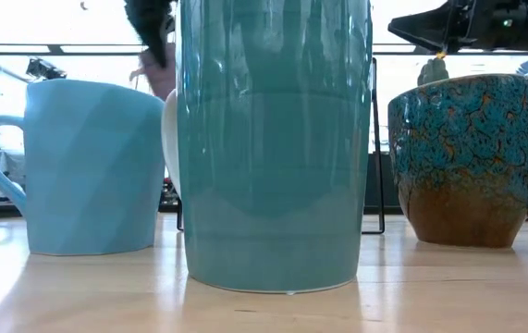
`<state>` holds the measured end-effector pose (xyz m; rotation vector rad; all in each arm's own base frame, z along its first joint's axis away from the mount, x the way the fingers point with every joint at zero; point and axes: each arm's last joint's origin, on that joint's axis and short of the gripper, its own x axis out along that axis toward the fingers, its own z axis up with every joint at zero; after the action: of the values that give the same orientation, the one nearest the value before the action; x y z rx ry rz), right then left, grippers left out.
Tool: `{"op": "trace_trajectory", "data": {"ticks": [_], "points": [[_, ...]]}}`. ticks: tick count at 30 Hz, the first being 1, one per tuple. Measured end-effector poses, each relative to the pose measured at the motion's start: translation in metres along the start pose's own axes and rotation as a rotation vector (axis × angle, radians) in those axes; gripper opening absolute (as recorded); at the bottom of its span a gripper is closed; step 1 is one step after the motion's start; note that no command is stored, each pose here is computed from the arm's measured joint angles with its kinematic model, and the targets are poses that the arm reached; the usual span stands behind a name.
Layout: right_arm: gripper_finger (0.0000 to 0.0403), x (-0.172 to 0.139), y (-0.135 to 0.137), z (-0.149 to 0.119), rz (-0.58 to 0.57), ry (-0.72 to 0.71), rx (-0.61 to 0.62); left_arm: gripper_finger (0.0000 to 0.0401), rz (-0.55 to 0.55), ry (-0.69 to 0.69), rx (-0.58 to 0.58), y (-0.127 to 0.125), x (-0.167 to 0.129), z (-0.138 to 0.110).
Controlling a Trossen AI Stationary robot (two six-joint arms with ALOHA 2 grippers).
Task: Place coffee mugs
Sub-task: Put the purple mug on the shelf
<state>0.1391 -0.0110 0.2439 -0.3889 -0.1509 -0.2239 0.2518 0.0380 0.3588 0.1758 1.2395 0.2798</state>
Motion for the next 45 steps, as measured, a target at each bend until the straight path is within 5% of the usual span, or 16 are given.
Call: {"op": "trace_trajectory", "data": {"ticks": [7,15,26,45], "points": [[0.0158,0.004,0.002,-0.005,-0.017,0.048,0.003,0.0023,0.037,-0.049,0.081,0.030,0.000,0.047],[0.0158,0.006,0.003,-0.008,-0.011,0.066,0.009,0.0023,0.003,-0.060,0.163,0.054,0.029,0.068],[0.0158,0.006,0.003,-0.007,-0.001,0.060,0.022,0.0023,-0.070,-0.145,0.069,0.086,0.048,0.072],[0.0158,0.006,0.003,-0.007,-0.002,0.055,0.023,0.0032,-0.098,-0.069,0.101,0.081,0.072,0.078]]}}
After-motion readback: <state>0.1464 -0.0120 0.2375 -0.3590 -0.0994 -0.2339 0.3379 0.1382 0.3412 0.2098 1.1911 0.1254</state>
